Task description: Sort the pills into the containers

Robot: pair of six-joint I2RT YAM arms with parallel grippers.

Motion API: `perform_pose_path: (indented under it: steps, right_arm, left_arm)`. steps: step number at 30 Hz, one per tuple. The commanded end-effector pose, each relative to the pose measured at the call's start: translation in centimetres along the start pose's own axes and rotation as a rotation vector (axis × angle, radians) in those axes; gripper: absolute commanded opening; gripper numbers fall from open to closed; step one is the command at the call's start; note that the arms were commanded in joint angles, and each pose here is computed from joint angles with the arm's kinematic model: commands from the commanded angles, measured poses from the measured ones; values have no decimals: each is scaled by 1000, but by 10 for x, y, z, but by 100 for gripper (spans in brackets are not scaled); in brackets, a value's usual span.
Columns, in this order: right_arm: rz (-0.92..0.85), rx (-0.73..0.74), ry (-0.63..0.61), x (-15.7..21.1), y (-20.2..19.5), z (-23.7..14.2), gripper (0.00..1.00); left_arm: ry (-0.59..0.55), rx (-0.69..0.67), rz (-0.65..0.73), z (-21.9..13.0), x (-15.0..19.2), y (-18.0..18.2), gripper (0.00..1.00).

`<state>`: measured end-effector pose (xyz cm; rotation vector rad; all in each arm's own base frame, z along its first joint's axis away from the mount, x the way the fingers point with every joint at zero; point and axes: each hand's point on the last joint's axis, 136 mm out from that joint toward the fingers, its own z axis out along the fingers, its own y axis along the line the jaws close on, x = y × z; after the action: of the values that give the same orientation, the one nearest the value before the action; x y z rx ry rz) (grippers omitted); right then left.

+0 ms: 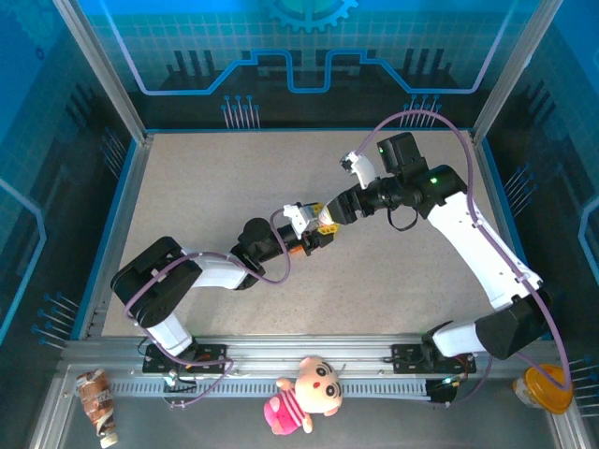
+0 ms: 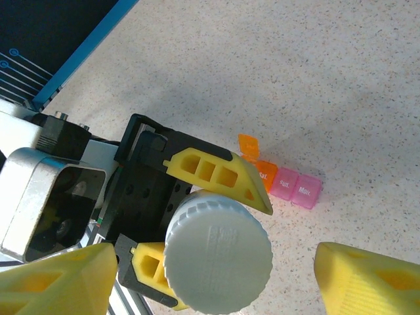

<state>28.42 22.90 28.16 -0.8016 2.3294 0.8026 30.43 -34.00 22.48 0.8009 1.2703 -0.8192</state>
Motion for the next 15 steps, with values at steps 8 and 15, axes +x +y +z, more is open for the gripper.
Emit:
perform_pose_path:
  steps: [8,15]
  right_arm:
    - [25,-42,16,-1,-1,8,44]
    - [191,6,4,8,-6,23,33]
  left_arm:
    - [-67,28,26,1,-28,-5,0]
    - [-74,20,29,2,-31,-3,0]
